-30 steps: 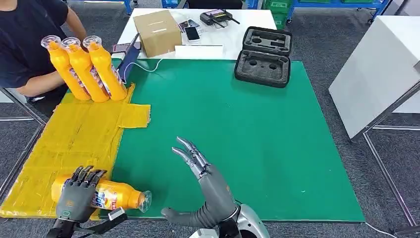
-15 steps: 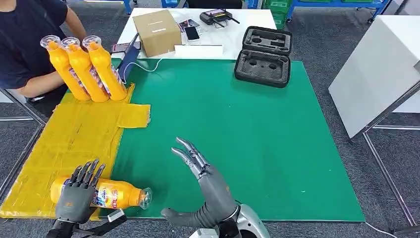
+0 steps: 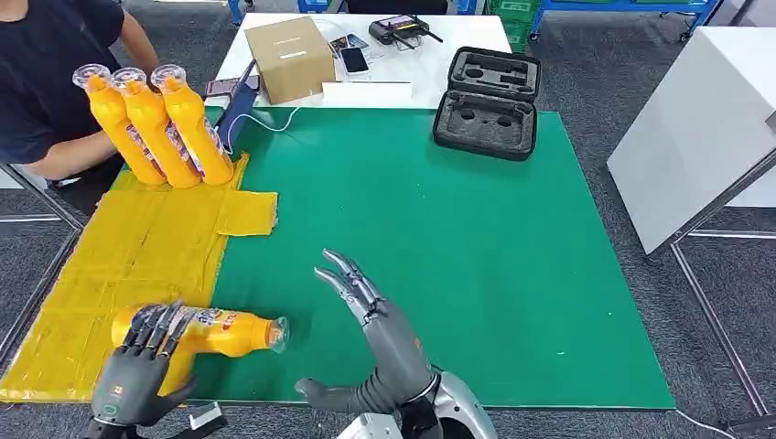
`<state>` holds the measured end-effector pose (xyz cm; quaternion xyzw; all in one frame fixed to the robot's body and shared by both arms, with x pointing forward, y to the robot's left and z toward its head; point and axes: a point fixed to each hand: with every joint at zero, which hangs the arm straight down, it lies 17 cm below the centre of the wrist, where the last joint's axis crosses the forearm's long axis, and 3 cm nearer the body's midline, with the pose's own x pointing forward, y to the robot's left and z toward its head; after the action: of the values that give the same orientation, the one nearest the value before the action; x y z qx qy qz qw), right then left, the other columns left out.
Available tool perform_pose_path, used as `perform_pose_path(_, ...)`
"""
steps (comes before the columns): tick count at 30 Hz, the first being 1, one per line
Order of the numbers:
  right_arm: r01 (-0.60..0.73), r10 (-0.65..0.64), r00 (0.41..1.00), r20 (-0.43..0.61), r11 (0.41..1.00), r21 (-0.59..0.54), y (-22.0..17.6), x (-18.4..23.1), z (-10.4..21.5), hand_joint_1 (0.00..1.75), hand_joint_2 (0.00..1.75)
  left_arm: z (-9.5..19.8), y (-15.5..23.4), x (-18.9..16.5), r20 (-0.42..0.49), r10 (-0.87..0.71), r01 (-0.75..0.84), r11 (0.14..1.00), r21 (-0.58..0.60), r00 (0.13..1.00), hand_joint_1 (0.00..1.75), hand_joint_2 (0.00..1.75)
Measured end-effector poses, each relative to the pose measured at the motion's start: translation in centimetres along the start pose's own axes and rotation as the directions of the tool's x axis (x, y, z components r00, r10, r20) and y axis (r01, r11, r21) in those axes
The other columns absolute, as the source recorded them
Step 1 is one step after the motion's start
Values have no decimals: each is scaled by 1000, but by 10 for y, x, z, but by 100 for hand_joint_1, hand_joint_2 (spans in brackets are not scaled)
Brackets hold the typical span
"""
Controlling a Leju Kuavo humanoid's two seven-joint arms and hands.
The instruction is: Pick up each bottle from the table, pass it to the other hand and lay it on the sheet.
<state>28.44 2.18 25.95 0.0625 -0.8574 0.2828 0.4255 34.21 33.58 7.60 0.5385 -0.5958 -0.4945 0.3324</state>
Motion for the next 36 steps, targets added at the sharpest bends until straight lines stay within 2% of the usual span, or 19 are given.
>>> perform_pose_path(6, 0, 0, 1000, -2, 1000, 1, 1, -2, -2, 0, 175, 2, 6, -6, -10, -2, 2, 1000, 15, 1000, 0, 0)
perform_pose_path(11, 0, 0, 1000, -11, 1000, 0, 2, -3, -2, 0, 175, -2, 23, -16, -46, 107, -103, 991, 86, 993, 0, 0)
perform_pose_path(13, -14, 14, 1000, -13, 1000, -5, 2, -3, -3, 0, 175, -9, 37, -26, -95, 219, -202, 966, 158, 971, 0, 0)
perform_pose_path(14, -25, 25, 1000, -16, 1000, -10, 2, -3, -3, 0, 175, -14, 47, -37, -134, 337, -302, 927, 223, 932, 0, 0)
perform_pose_path(16, -36, 36, 999, -26, 999, -26, 1, -4, -2, 0, 175, -28, 62, -54, -168, 596, -519, 781, 346, 785, 0, 0)
perform_pose_path(17, -40, 39, 999, -31, 999, -34, 1, -4, -2, 0, 0, -37, 69, -62, -157, 706, -612, 686, 393, 691, 0, 0)
perform_pose_path(20, -63, 59, 997, -44, 995, -79, -8, -6, -3, 0, 0, -63, 93, -70, -59, 902, -791, 405, 459, 428, 0, 0)
perform_pose_path(22, -93, 86, 994, -65, 987, -127, -22, -11, -3, 0, 0, -76, 108, -61, 22, 967, -875, 221, 432, 255, 0, 0)
perform_pose_path(24, -106, 93, 992, -83, 981, -165, -32, -16, -2, 0, 0, -83, 124, -48, 87, 980, -915, 135, 380, 180, 0, 0)
perform_pose_path(27, -119, 101, 990, -99, 973, -200, -43, -22, 0, 0, 0, -88, 141, -37, 131, 978, -928, 105, 358, 162, 0, 0)
perform_pose_path(34, -123, 102, 989, -106, 970, -210, -46, -24, 1, 0, 0, -89, 147, -34, 145, 976, -929, 99, 357, 160, 0, 0)
perform_pose_path(35, -122, 101, 989, -106, 968, -221, -49, -24, 1, 0, 0, -89, 152, -32, 163, 976, -933, 82, 349, 146, 0, 0)
perform_pose_path(36, -98, 74, 993, -97, 956, -277, -61, -22, 2, 0, 0, -90, 164, -10, 220, 968, -957, 53, 284, 118, 0, 0)
